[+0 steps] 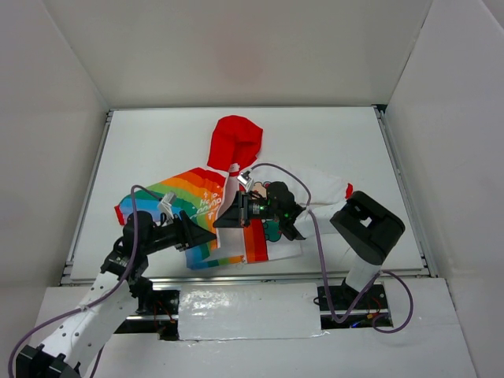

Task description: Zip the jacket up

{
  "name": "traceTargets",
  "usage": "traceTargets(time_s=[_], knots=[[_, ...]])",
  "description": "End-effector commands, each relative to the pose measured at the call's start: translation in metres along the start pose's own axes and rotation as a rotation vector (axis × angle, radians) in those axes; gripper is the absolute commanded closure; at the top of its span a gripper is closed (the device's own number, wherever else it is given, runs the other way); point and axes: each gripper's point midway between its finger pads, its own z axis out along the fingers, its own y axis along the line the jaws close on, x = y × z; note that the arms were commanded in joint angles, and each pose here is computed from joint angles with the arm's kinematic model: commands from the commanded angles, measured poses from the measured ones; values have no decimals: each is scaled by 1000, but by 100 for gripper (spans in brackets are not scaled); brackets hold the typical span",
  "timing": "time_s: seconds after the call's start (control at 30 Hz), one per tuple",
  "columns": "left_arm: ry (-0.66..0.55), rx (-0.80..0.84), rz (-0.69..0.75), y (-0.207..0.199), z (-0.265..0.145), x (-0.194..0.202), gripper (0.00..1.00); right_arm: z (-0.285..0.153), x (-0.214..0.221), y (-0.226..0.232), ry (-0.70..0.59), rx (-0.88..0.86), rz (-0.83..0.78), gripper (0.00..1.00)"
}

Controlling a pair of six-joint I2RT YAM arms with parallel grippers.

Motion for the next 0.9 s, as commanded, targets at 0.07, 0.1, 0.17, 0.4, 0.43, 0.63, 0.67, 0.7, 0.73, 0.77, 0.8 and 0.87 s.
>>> traceTargets(time_s=[0.07, 0.1, 0.17, 0.4, 0.43, 0.63, 0.67, 0.7, 0.73, 0.77, 0.8, 0.87], knots=[[10, 58, 19, -8, 0, 4, 46, 2, -2, 0, -3, -15, -31, 100], [12, 55, 18, -7, 1, 4, 46, 3, -2, 0, -3, -15, -31, 100], [19, 49, 15, -3, 1, 7, 48, 3, -4, -1, -6, -10, -32, 100], [25, 66, 7, -1, 2, 11, 52, 5, -5, -2, -3, -2, -34, 100], [27, 67, 9, 0, 2, 12, 50, 5, -6, -3, -4, 3, -31, 100], [35, 88, 4, 0, 3, 15, 55, 7, -6, -4, 0, 1, -29, 100], [38, 97, -3, -1, 3, 16, 57, 7, -7, -4, -1, 3, -30, 100], [34, 109, 2, -2, 3, 16, 60, 7, -7, -5, 0, 5, -29, 100], [35, 113, 3, -3, 3, 16, 63, 8, -6, -5, 3, 6, -28, 100], [38, 117, 2, -4, 3, 16, 64, 8, -6, -5, 4, 8, -27, 100], [38, 119, 3, -4, 3, 16, 67, 8, -5, -6, 5, 12, -27, 100], [41, 118, 4, -4, 4, 16, 72, 8, -5, -7, 5, 15, -27, 100]])
